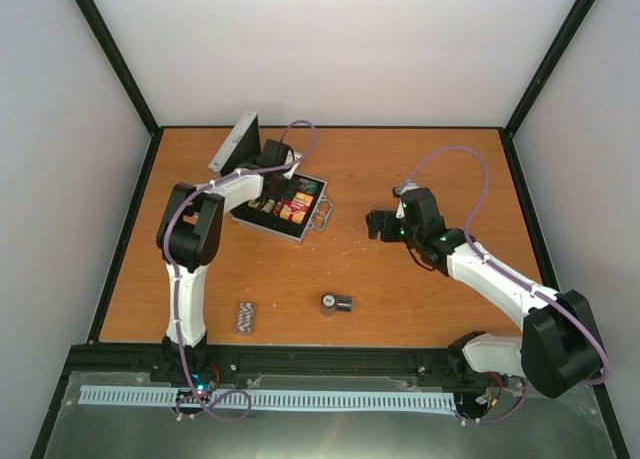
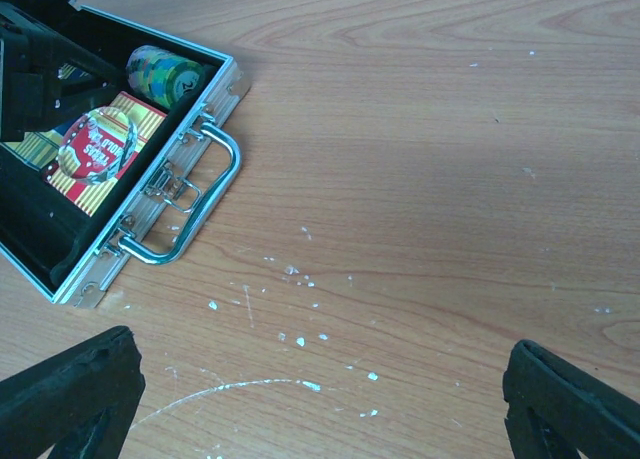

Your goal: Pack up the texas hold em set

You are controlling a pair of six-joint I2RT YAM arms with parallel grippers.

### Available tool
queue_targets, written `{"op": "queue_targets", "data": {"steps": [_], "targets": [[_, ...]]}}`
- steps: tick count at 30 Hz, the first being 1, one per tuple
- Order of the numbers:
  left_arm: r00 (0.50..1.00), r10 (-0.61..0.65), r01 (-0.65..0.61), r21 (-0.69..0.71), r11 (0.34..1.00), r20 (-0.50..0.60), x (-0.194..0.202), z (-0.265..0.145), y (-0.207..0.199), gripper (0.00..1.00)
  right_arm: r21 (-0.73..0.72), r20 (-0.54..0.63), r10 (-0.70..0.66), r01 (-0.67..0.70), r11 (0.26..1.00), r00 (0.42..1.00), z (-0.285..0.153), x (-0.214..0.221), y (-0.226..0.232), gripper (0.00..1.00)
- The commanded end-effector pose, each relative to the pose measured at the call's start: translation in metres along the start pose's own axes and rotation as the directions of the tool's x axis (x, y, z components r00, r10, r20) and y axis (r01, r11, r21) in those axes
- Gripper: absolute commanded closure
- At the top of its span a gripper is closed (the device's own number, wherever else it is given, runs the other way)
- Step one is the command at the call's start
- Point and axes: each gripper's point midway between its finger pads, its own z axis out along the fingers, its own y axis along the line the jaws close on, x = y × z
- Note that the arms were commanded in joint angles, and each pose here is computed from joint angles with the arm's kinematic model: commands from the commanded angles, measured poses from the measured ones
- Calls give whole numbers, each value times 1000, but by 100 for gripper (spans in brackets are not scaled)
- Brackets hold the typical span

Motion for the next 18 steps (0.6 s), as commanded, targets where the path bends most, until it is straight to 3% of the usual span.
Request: {"op": "queue_targets", "data": {"steps": [1, 9, 18], "targets": [[999, -10, 8, 45, 999, 52, -19, -15, -3, 93, 4, 24, 7, -7, 1000, 1000, -2, -11, 0, 2], [1000, -15, 15, 18, 1000, 19, -13, -8, 2, 88, 7, 24, 10, -10, 1000, 1000, -2, -11, 0, 2], [999, -24, 23, 6, 1000, 26, -16, -14, 4, 70, 7, 22, 10, -10, 1000, 1000, -1, -11, -1, 2]]}}
